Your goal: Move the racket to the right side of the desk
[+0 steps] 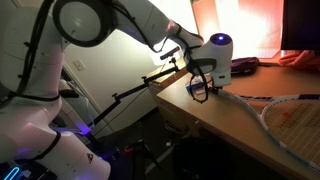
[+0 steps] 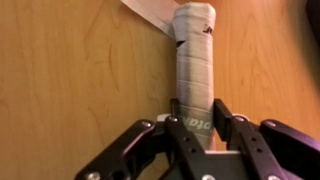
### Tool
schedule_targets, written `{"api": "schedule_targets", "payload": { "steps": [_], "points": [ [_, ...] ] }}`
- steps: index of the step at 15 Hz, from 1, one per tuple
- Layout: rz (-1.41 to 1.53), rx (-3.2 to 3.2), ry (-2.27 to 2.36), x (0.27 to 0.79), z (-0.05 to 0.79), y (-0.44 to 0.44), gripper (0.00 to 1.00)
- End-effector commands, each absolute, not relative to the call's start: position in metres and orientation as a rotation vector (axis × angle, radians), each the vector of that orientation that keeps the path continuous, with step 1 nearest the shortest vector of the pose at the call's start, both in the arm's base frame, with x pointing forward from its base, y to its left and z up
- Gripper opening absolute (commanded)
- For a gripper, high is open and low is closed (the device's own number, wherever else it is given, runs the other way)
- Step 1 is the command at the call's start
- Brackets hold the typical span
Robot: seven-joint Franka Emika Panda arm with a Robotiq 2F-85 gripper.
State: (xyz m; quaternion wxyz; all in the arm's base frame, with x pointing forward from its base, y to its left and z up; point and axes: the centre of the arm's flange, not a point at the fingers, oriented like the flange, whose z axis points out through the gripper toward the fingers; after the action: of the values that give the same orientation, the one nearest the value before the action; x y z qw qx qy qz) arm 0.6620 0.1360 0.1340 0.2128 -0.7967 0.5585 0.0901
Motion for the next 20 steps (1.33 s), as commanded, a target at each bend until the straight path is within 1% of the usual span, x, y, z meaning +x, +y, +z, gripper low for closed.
{"api": "schedule_targets", "payload": {
  "steps": [1,6,9,13,17,20],
  "points": [
    [0.287,-2.169,1.603,0.651,0.101,0.126,0.11],
    [0.28,-2.119,1.677,0.633,0.11,0.119,0.11],
    [0.158,-2.041,1.624,0.607,0.136,0.118,0.11],
    [0.01,-2.091,1.615,0.577,0.157,0.121,0.11],
    [0.038,-2.172,1.547,0.562,0.152,0.133,0.11],
    [0.045,-2.231,1.623,0.553,0.148,0.142,0.11]
  ]
}}
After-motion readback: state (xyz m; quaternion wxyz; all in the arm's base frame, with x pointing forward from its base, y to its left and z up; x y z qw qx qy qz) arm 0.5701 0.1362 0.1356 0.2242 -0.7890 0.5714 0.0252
